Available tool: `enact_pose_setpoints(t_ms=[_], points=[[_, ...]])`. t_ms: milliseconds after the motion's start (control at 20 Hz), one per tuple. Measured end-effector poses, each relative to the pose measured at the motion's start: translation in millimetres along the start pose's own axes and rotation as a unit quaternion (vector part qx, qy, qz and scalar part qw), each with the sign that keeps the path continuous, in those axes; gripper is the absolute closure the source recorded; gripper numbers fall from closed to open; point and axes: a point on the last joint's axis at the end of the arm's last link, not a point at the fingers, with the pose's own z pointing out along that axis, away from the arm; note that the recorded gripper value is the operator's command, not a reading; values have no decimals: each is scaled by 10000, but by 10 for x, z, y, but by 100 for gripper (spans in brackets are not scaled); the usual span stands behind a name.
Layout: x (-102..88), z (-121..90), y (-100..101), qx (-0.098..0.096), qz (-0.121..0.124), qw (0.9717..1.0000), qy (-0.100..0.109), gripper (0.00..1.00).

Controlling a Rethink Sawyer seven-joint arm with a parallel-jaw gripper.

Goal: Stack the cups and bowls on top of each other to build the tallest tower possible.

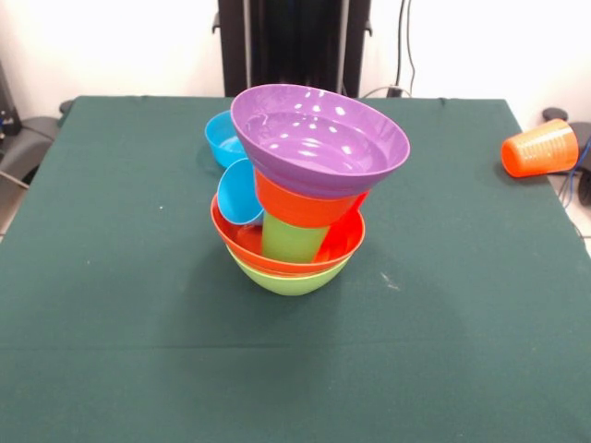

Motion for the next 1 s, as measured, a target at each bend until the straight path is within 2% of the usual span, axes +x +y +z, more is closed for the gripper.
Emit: enact_pose_setpoints(t_ms=[500,1000], points=[[-117,22,90,44,-37,10000,78,100],[-113,84,110,43,7,9999,134,100]])
